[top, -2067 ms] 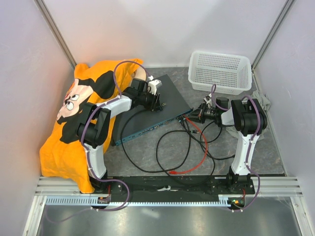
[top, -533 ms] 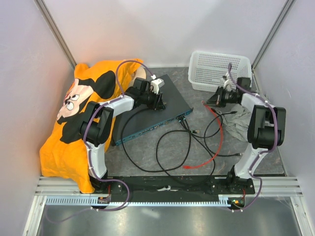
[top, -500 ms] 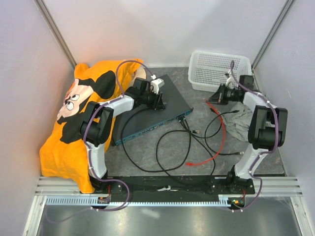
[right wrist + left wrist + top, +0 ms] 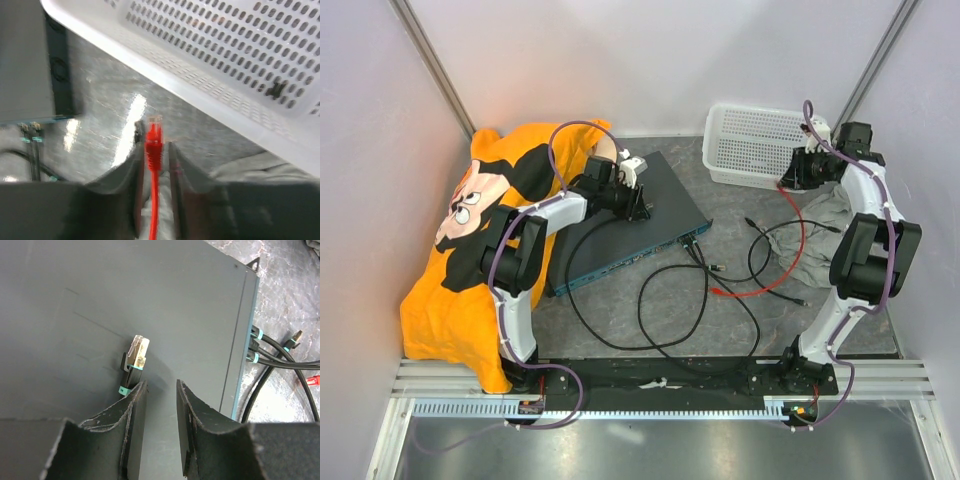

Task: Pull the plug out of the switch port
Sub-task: Place the connector at the center of the board.

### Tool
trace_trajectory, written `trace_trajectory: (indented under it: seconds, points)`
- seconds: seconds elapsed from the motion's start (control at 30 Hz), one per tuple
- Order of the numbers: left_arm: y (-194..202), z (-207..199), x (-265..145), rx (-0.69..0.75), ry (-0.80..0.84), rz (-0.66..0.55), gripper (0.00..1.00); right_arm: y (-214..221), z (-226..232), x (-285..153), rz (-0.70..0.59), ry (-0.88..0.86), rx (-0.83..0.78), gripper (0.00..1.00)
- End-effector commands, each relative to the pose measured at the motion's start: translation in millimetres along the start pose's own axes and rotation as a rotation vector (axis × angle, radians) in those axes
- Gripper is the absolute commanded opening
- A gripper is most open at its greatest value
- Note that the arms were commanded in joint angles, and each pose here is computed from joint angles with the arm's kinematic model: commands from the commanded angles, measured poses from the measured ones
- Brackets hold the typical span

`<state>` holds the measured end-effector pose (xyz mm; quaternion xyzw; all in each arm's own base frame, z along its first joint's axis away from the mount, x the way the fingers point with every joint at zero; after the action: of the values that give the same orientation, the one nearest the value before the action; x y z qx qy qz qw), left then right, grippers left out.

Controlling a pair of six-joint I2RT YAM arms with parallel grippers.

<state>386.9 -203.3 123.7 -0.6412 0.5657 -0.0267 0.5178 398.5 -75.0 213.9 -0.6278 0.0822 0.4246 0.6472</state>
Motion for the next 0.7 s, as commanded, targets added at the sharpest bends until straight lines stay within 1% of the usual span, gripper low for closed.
trace_trajectory:
  seconds: [0.0, 0.03, 0.07, 0.13, 0.17, 0.27, 0.4, 0.47, 0.5, 0.57, 0.67]
  points:
    - [-14, 9, -5, 0.06, -0.054, -0.018, 0.38, 3, -6, -2, 0.085, 0.032, -0.081, 0.46]
    - [-15, 9, -4, 0.059, -0.057, -0.02, 0.38, 1, -3, -5, 0.072, 0.013, -0.065, 0.7]
    - [-18, 9, -4, 0.057, -0.058, -0.024, 0.38, -2, -1, -6, 0.056, -0.006, -0.056, 0.75]
    - [-17, 7, -3, 0.049, -0.039, -0.022, 0.38, -16, 7, -8, -0.003, -0.059, -0.047, 0.82]
    - [-16, 6, -2, 0.046, -0.035, -0.02, 0.38, -23, 15, -8, -0.034, -0.113, -0.021, 0.82]
    - [-14, 2, -1, 0.048, -0.024, -0.01, 0.38, -40, 38, -2, -0.067, -0.218, -0.016, 0.81]
    - [-12, -3, -3, 0.063, -0.019, -0.004, 0.38, -40, 81, 21, -0.039, -0.378, -0.066, 0.81]
    - [-9, -5, -5, 0.063, -0.018, -0.002, 0.38, -28, 102, 43, 0.014, -0.471, -0.05, 0.79]
    - [-9, -5, -7, 0.066, -0.018, -0.002, 0.38, -23, 110, 50, 0.024, -0.536, -0.024, 0.79]
    - [-5, -6, -10, 0.063, -0.023, 0.005, 0.38, -5, 124, 74, 0.091, -0.618, 0.025, 0.77]
    - [-2, -9, -17, 0.059, -0.026, 0.01, 0.38, 25, 133, 101, 0.166, -0.709, 0.125, 0.78]
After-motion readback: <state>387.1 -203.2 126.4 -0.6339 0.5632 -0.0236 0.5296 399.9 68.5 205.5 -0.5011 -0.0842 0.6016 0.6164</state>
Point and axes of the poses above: each gripper's point midway between its finger pads, its own x axis out along the fingers, its own z axis along the line the jaws close on, y = z × x, the point moved 10 cm from there along -x, back along the fingers, and after that the axes turned 8 degrees about -x, right-handed, at the moved point
